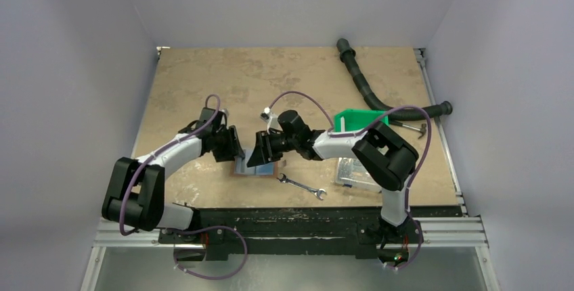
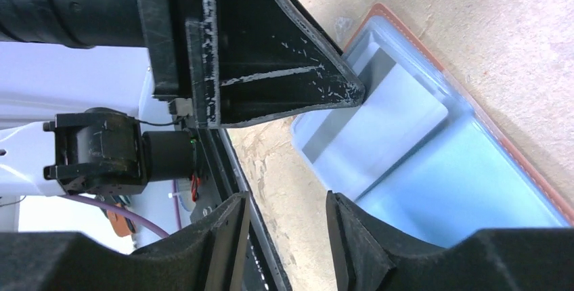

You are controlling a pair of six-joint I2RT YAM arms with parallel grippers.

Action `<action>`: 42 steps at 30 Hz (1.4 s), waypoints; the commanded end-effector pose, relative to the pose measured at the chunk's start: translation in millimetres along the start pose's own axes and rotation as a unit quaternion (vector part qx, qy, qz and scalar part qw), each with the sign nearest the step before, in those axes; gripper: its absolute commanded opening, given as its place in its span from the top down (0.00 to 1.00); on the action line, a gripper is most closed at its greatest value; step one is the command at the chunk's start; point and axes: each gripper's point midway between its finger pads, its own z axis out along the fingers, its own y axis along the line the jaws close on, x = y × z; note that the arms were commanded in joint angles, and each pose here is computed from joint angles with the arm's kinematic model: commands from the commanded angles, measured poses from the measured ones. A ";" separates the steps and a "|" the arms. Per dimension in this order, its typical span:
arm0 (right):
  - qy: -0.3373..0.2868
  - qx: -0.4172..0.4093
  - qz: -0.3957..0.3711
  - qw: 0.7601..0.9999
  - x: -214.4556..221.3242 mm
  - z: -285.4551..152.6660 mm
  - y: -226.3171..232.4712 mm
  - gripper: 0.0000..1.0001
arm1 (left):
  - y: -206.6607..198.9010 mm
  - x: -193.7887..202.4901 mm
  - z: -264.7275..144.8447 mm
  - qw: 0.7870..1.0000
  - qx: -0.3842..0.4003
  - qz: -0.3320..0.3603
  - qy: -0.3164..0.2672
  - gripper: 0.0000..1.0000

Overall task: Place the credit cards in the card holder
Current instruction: Turn over the card slot in the card holder.

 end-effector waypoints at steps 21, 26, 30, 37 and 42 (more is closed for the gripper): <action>-0.010 0.036 -0.002 0.999 -2.9 0.9 -26.9 0.53 | -8.9 6.2 5.9 0.998 0.051 -0.040 -0.025 0.52; -0.018 0.055 0.006 0.998 -8.2 -5.2 -37.0 0.48 | -11.1 3.1 1.6 0.997 0.054 -0.038 -0.032 0.39; -0.019 0.059 0.009 0.998 -9.0 -1.7 -39.6 0.44 | -9.2 6.1 4.5 0.997 0.053 -0.040 -0.029 0.46; -0.018 0.032 0.031 0.999 -5.0 4.2 -34.0 0.44 | -3.2 14.5 12.8 0.997 0.048 -0.049 -0.021 0.66; -0.016 0.039 0.035 0.998 -2.3 6.1 -35.0 0.43 | -2.7 15.1 13.0 0.997 0.047 -0.049 -0.021 0.71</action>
